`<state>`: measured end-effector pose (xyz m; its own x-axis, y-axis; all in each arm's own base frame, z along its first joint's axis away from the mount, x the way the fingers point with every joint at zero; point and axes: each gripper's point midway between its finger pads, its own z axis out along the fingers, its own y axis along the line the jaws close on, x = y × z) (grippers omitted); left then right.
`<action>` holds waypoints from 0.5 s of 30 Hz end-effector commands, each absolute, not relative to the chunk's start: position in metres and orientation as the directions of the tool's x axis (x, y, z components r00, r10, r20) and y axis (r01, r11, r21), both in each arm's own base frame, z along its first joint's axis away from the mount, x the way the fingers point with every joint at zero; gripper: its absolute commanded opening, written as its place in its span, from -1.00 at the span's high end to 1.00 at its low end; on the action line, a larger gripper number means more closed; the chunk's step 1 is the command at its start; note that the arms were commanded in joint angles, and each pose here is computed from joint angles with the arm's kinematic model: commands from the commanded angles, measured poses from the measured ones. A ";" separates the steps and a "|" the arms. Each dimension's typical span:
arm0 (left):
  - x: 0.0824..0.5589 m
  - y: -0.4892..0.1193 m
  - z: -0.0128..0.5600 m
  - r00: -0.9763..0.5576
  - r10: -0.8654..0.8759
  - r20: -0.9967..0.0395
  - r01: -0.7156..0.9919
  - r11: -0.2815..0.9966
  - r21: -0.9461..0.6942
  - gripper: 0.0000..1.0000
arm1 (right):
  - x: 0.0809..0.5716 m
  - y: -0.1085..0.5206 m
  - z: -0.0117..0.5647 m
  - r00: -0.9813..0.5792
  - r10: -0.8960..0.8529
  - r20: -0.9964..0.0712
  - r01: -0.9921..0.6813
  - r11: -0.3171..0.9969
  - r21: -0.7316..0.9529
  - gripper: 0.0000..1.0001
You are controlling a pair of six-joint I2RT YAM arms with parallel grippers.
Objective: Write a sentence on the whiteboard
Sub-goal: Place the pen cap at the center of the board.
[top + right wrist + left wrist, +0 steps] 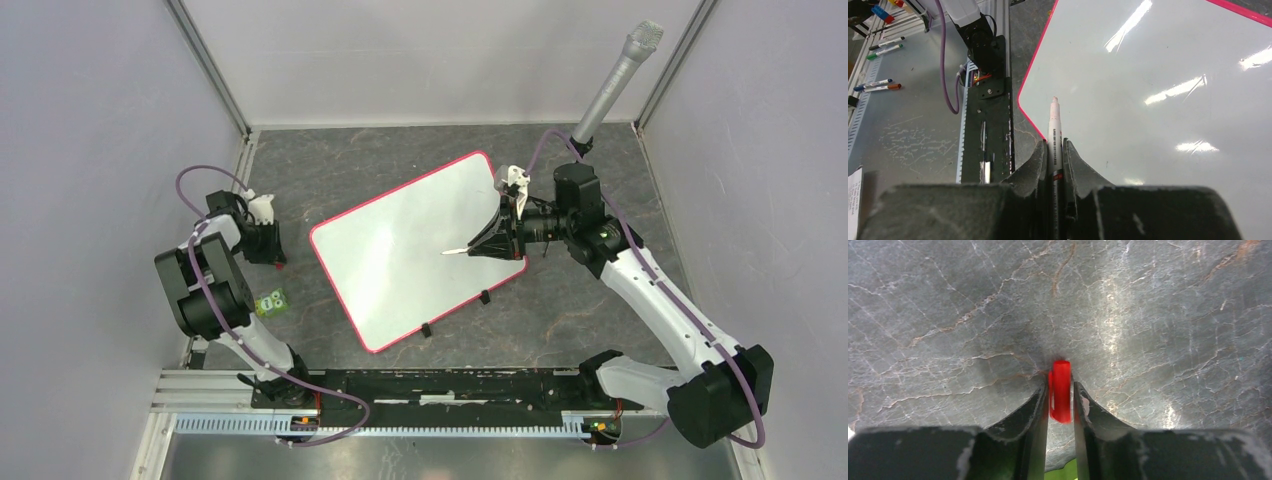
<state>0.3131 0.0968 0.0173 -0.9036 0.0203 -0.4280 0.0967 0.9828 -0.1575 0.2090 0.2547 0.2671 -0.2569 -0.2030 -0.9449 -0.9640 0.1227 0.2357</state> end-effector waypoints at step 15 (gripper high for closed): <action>0.291 0.096 0.020 -0.905 0.088 -0.416 0.149 0.982 -0.117 -0.11 | 0.216 0.259 0.288 -0.199 -0.203 -0.959 -0.978 0.111 0.179 1.00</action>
